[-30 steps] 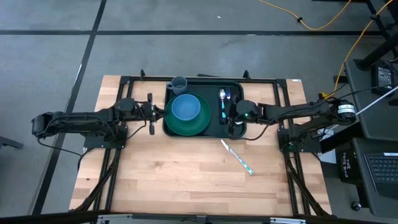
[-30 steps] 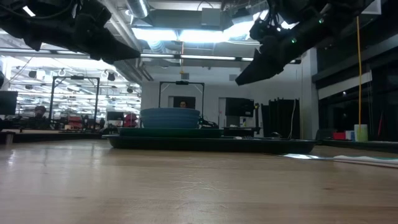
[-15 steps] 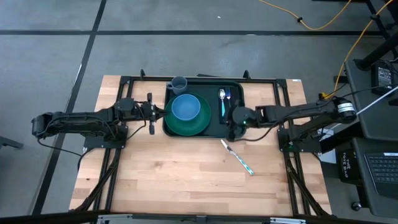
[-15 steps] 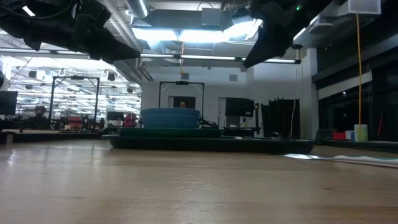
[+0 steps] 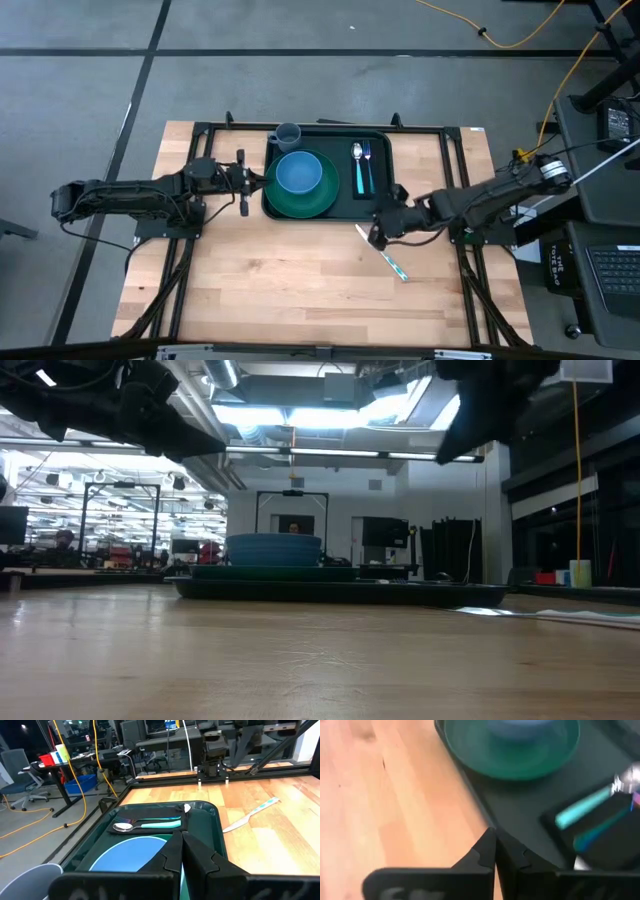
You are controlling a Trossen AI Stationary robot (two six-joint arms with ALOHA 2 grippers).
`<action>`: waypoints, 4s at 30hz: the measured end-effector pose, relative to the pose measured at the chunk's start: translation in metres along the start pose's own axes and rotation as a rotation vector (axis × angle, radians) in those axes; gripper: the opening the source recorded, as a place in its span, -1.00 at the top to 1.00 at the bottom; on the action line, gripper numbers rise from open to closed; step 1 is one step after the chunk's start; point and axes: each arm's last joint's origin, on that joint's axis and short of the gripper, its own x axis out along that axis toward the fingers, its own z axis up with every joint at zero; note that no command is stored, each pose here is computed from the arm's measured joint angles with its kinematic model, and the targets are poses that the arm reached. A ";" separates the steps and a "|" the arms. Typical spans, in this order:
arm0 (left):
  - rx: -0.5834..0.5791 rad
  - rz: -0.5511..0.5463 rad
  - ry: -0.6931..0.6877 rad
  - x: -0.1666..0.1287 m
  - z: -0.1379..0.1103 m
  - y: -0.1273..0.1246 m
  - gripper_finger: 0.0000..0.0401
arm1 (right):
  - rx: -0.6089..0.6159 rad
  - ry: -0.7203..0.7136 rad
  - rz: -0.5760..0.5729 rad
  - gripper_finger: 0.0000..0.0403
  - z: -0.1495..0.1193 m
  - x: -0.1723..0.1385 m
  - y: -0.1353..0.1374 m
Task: Set up tray
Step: Put the white patterned table knife on the black table napkin to the right of the blue fork
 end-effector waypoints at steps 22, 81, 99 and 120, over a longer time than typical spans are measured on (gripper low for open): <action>0.003 0.005 -0.033 0.000 0.003 0.000 0.97 | 0.080 0.445 -0.067 0.95 -0.020 -0.020 0.048; 0.054 0.091 -0.044 0.000 0.005 0.003 0.95 | 0.037 0.514 -0.065 0.00 -0.105 0.068 0.038; 0.054 0.091 -0.044 0.000 0.005 0.003 0.94 | 0.115 0.575 -0.099 0.28 -0.097 0.081 0.036; 0.052 0.090 -0.044 0.000 0.005 0.003 0.96 | 0.178 0.582 -0.126 0.90 -0.095 0.082 0.034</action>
